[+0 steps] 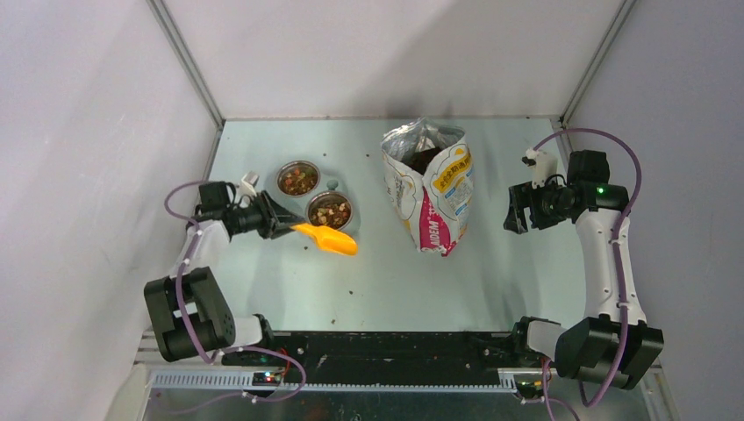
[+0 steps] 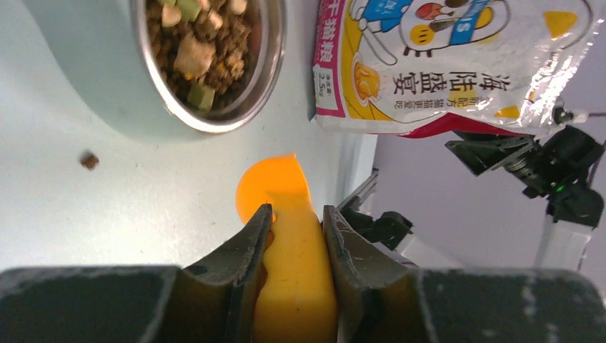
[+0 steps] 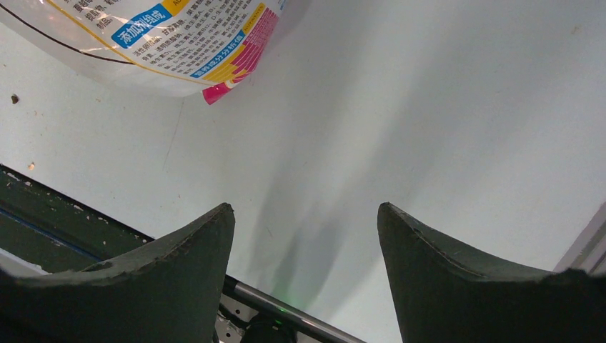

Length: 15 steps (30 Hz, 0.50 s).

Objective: Serve the pet food

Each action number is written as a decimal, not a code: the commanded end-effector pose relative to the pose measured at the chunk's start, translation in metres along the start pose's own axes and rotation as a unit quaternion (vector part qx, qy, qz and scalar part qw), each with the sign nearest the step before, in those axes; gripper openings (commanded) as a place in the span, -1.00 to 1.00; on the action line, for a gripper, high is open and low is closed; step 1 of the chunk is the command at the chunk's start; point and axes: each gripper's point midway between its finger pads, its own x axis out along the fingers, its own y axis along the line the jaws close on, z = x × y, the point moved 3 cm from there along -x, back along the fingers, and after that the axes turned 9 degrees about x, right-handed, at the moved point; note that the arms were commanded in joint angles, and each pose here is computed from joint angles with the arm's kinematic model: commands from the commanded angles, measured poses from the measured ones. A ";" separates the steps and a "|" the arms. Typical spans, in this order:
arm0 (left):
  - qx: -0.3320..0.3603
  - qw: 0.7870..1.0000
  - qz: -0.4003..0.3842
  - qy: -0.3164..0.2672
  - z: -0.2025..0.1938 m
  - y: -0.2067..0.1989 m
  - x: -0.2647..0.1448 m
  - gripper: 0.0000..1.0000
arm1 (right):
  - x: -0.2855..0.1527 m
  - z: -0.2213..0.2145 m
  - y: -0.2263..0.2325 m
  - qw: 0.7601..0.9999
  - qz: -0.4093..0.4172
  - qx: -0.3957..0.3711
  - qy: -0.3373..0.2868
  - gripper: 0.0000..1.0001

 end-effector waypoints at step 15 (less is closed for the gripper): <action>-0.273 0.945 0.177 -0.023 -0.067 0.102 -0.017 -0.19 | -0.002 0.003 0.002 1.000 0.003 -0.008 -0.023 0.53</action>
